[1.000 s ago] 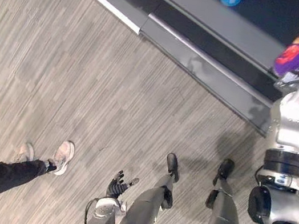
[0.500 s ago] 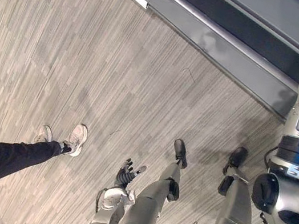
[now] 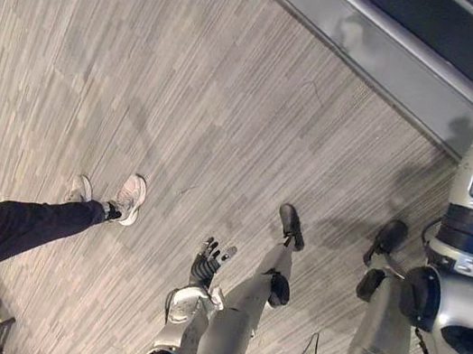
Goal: Put the gum and the chips on the shelf.
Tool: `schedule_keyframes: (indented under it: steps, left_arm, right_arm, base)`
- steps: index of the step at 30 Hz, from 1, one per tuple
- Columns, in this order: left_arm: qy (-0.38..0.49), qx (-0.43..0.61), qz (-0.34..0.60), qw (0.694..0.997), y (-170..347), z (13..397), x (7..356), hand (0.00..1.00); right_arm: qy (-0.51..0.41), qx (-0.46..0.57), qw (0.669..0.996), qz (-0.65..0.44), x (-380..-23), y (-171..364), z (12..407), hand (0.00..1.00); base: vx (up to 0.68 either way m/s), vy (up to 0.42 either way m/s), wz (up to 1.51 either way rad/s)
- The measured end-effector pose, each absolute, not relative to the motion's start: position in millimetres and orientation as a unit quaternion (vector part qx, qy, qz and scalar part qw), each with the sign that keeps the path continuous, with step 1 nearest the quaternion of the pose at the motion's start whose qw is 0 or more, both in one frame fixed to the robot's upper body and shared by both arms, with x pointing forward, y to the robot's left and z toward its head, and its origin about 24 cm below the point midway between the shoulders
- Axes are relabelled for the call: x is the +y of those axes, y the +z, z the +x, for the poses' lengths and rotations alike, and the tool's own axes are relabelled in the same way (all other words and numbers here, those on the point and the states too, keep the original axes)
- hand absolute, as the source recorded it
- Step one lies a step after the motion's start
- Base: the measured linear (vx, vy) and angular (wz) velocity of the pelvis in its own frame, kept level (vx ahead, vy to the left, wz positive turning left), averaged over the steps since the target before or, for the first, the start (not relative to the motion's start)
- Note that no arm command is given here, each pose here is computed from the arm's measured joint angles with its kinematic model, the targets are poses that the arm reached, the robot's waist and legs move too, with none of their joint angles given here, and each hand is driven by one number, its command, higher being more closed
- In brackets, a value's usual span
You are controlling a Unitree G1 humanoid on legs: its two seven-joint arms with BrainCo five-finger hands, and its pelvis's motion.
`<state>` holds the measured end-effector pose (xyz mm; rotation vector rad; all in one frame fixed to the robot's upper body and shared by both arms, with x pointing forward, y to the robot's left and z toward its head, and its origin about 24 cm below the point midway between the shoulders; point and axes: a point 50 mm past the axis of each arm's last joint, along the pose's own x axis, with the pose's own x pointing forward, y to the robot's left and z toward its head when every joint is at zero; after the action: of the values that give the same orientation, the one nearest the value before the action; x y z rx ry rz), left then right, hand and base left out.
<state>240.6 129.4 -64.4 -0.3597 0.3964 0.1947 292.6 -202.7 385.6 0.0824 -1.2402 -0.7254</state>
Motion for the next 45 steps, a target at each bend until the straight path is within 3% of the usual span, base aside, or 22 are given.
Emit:
schedule_keyframes:
  steps: [21, 44, 45]
  left_arm:
    - [0.111, 0.198, -0.228, 0.947, -66.1, 239.5, 129.2, 0.00]
    - [0.077, 0.192, -0.223, 0.953, -62.1, 241.3, 119.5, 0.00]
    - [0.077, 0.192, -0.223, 0.953, -62.2, 241.3, 119.5, 0.00]
  right_arm:
    - [-0.323, -0.537, 0.778, -0.045, -207.1, 405.0, 312.9, 1.00]
    - [-0.329, -0.545, 0.769, -0.062, -216.4, 418.7, 308.6, 1.00]
    - [-0.327, -0.545, 0.769, -0.064, -215.9, 417.4, 309.2, 0.00]
  base:
    - [-0.05, -0.011, 0.12]
    - [-0.07, -0.015, 0.01]
    - [-0.05, -0.008, -0.01]
